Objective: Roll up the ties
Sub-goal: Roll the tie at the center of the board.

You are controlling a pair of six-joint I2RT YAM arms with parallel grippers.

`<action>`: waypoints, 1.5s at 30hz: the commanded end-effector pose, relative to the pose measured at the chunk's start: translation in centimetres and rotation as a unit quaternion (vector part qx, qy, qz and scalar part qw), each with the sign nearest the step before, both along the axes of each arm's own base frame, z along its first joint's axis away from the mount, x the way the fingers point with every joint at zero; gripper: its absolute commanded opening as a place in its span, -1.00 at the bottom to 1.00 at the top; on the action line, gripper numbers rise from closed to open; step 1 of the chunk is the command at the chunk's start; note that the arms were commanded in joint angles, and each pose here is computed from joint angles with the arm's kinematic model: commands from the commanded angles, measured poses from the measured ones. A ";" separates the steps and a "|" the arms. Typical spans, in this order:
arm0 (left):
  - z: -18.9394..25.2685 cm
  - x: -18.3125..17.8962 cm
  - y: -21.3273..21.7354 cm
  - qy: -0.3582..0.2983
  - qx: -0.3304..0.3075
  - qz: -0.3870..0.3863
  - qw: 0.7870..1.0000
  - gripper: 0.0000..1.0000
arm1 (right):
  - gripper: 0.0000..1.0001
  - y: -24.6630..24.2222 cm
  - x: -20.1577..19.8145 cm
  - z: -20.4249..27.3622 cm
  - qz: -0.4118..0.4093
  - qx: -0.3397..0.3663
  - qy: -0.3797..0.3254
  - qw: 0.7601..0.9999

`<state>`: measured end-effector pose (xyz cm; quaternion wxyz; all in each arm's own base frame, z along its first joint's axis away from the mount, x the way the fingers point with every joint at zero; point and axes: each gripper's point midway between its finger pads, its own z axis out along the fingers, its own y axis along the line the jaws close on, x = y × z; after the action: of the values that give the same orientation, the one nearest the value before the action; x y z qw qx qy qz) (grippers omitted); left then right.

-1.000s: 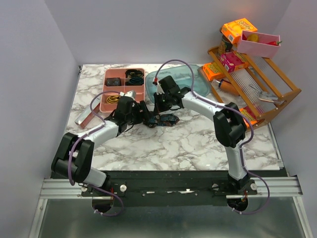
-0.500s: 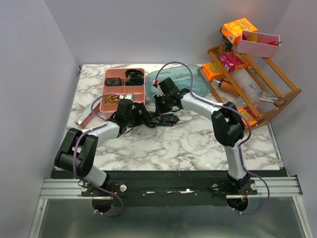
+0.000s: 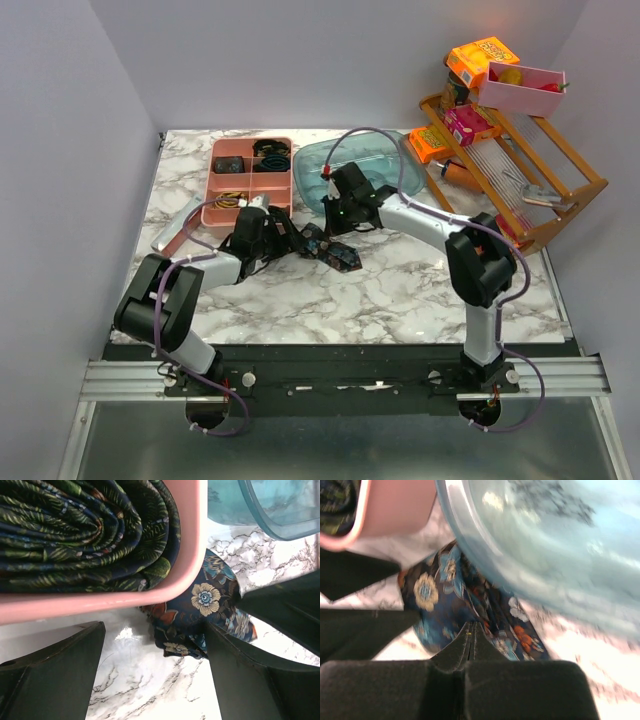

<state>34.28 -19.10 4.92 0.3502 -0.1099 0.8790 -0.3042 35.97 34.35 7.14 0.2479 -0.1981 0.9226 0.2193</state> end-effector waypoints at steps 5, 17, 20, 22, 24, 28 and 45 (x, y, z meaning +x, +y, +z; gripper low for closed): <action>1.5 -0.3 0.8 -0.025 0.007 0.004 1.000 0.82 | -0.99 -2.4 -1.5 1.4 -0.014 -0.005 -0.027 1.000; 2.3 0.2 0.4 -0.032 -0.004 0.003 0.999 0.82 | -0.99 -3.1 -5.1 -2.9 0.018 -0.028 0.027 0.999; 2.3 0.5 0.2 -0.032 -0.008 0.002 0.999 0.82 | -0.99 -2.9 -5.8 -3.7 0.025 -0.038 0.037 0.998; 2.4 0.5 0.3 -0.034 -0.006 0.003 0.999 0.82 | -0.99 -2.9 -6.6 -4.6 0.030 -0.050 0.050 0.997; 2.5 0.5 0.4 -0.034 -0.005 0.004 0.999 0.82 | -0.99 -3.2 -7.0 -5.1 0.031 -0.060 0.060 0.996; 2.6 0.7 0.7 -0.036 -0.002 0.008 0.999 0.82 | -0.99 -4.2 -8.6 -6.2 0.038 -0.082 0.088 0.992; 3.1 -0.4 0.9 -0.046 -0.010 -0.003 0.999 0.71 | -0.99 -4.8 -10.8 -2.2 0.071 -0.052 0.061 0.994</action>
<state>34.03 -18.36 6.51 0.3688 -0.1091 0.8705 -0.3071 25.48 29.31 2.39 0.1447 -0.2475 0.9405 0.1822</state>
